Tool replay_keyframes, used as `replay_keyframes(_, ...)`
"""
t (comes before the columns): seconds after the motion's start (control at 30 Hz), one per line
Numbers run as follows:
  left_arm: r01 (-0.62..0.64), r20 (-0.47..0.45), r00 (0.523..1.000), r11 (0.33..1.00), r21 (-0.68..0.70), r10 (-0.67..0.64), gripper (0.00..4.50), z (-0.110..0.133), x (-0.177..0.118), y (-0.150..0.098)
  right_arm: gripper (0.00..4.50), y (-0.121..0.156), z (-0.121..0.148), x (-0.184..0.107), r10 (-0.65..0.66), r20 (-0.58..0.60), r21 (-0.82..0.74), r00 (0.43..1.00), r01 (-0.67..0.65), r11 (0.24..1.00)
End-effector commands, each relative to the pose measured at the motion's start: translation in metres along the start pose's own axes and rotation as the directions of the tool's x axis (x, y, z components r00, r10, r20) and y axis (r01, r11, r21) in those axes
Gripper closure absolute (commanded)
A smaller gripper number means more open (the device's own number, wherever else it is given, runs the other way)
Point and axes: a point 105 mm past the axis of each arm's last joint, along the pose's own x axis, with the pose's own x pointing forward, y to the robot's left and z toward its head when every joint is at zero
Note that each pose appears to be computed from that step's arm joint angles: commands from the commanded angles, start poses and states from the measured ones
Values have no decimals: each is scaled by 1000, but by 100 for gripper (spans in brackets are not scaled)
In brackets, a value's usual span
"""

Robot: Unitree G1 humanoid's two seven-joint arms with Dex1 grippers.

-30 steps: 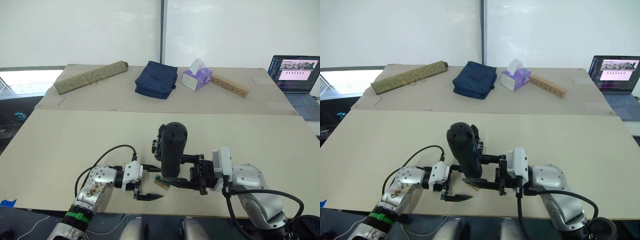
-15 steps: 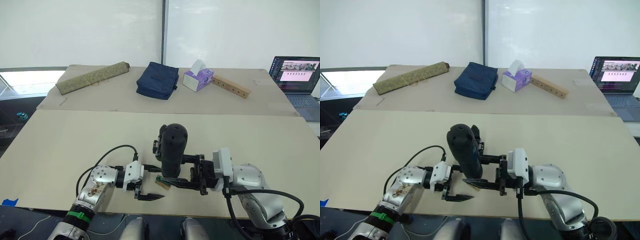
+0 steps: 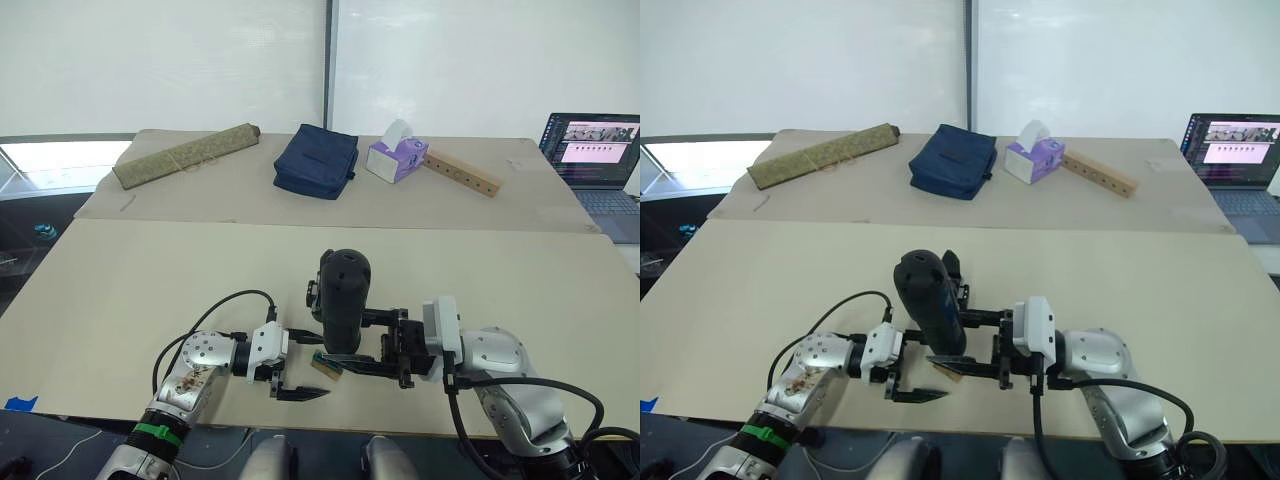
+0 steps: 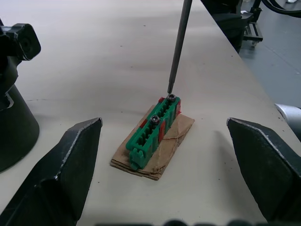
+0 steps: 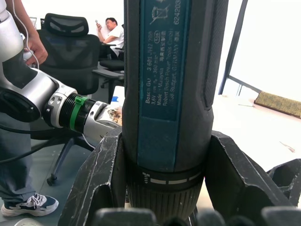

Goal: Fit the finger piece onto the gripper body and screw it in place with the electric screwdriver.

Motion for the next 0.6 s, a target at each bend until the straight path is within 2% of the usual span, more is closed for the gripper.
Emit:
replay_keyframes(0.03, 47, -54, 997, 995, -89, -52, 0, -21, 9, -18, 260, 1, 16, 5, 22, 61, -71, 998, -18, 997)
replay_keyframes(0.6, 47, -55, 997, 994, -95, -52, 0, -21, 10, -19, 260, 2, 16, 6, 23, 65, -61, 998, -19, 998)
